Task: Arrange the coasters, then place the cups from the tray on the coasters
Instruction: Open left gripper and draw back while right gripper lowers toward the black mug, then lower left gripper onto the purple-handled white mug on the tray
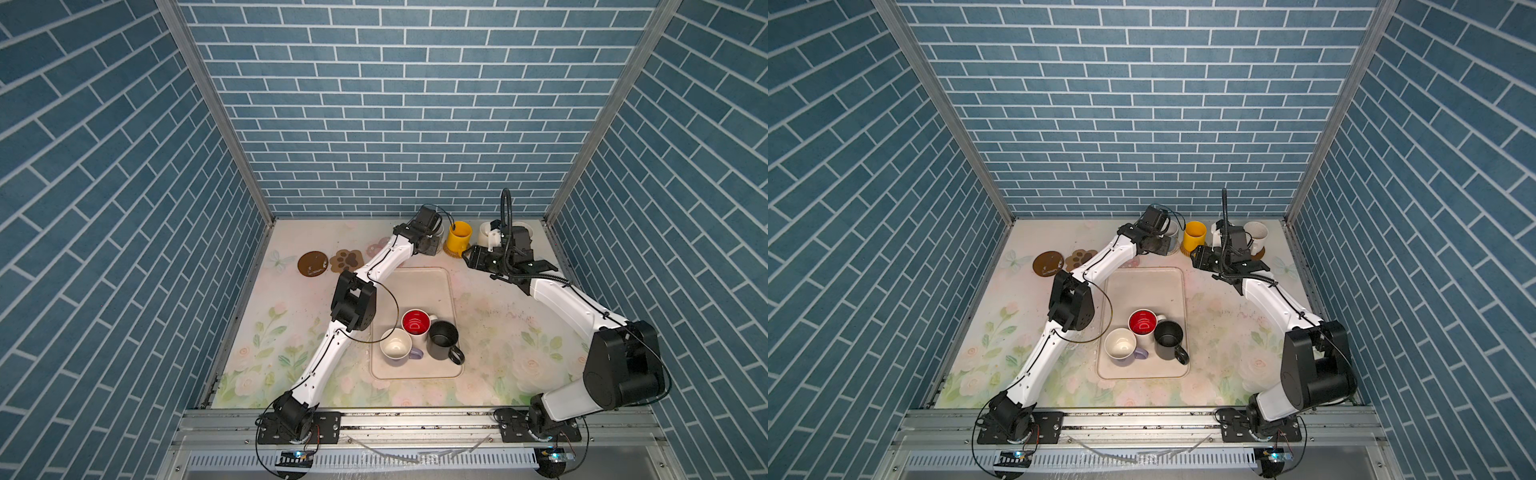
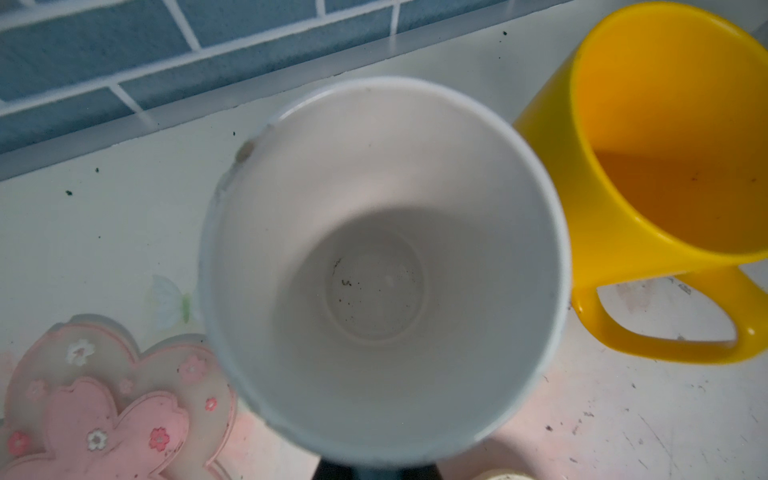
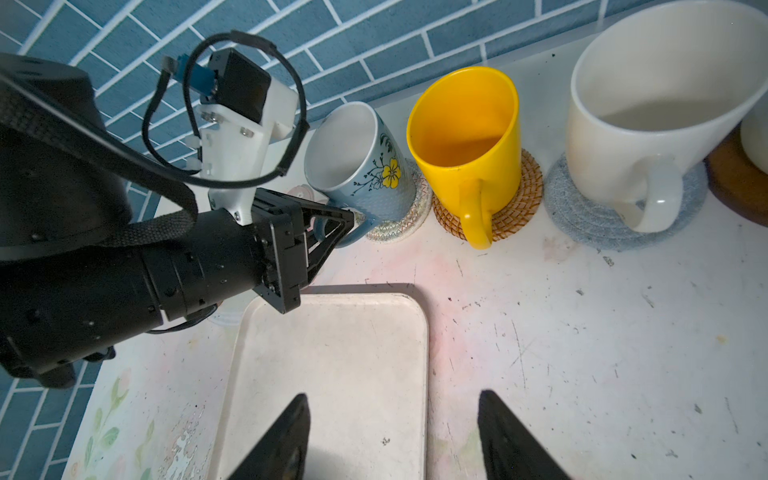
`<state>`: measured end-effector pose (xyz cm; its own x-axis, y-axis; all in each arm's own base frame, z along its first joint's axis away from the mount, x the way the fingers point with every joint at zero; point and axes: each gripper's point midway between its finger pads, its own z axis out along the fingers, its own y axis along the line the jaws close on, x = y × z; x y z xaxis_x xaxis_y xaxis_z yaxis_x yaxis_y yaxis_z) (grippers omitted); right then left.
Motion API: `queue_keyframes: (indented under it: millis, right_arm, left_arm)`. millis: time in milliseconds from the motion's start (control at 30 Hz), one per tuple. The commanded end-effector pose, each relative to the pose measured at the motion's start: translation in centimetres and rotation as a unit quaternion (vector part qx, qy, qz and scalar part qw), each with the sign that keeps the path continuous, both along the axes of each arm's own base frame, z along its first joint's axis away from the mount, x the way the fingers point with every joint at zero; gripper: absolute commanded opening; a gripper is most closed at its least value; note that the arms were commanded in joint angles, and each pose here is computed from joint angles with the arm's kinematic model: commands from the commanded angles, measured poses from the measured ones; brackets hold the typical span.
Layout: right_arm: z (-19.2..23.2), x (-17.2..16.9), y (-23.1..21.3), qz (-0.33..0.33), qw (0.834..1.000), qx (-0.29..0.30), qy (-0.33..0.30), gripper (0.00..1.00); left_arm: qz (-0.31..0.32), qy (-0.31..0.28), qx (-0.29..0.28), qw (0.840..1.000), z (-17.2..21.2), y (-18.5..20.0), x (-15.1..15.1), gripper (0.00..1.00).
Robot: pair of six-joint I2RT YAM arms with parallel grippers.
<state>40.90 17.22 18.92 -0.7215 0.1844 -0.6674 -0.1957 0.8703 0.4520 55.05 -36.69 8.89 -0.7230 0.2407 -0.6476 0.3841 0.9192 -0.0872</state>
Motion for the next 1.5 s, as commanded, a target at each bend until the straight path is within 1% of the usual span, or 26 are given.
queue_keyframes:
  millis: [0,100,133,267,300,333,433,667,800,933,1033,1200,1333,1467]
  right_arm:
    - [-0.4,-0.6,0.1,-0.002,1.0,0.006,0.002,0.65]
    - [-0.3,-0.7,0.2,0.0,1.0,0.007,0.003,0.65]
    - [-0.1,-0.8,0.2,0.002,1.0,0.007,0.003,0.65]
    - [0.5,-1.2,0.3,0.007,1.0,0.006,0.003,0.65]
    - [0.7,-1.4,0.3,0.009,1.0,0.005,0.003,0.64]
    - [0.8,-1.6,0.3,0.01,1.0,0.002,0.005,0.64]
    - [0.7,-2.5,0.5,0.024,1.0,-0.008,0.018,0.64]
    - [-1.3,-5.5,0.3,0.042,0.997,-0.042,0.055,0.63]
    - [-2.3,-7.6,0.1,0.047,0.996,-0.042,0.07,0.64]
    - [-3.6,-9.8,0.2,0.063,0.993,-0.037,0.09,0.64]
    - [-5.3,-11.8,0.2,0.078,0.99,-0.043,0.113,0.64]
    - [-8.3,-15.0,0.1,0.091,0.985,-0.051,0.141,0.64]
    - [-9.4,-17.2,0.4,0.102,0.982,-0.042,0.15,0.64]
    - [-9.7,-18.6,0.6,0.112,0.981,-0.032,0.154,0.65]
  left_arm:
    - [0.009,-0.008,-0.002,1.0,0.8,0.5,0.3,0.39]
    - [0.01,-0.007,0.0,1.0,0.8,0.6,0.2,0.56]
    - [0.012,-0.007,0.001,1.0,0.9,0.7,0.2,0.6]
    - [0.015,-0.01,0.007,1.0,1.4,1.0,0.2,0.7]
    - [0.018,-0.013,0.009,1.0,1.8,1.2,0.2,0.75]
    - [0.021,-0.016,0.011,1.0,2.2,1.4,0.2,0.82]
    - [0.023,-0.024,0.011,0.999,3.7,1.8,0.0,0.99]
    - [0.022,-0.039,0.017,0.999,8.2,3.8,-1.7,0.99]
    - [0.028,-0.042,0.016,0.999,10.1,5.6,-4.1,0.99]
    - [0.044,-0.036,0.008,0.998,10.8,8.0,-7.4,0.99]
    - [0.06,-0.03,0.009,0.998,10.3,10.1,-10.0,0.99]
    - [0.09,-0.003,0.013,0.996,7.9,13.7,-15.0,0.96]
    - [0.108,0.012,0.014,0.994,6.0,16.3,-19.2,0.92]
    - [0.118,0.021,0.024,0.993,4.8,18.6,-22.9,0.91]
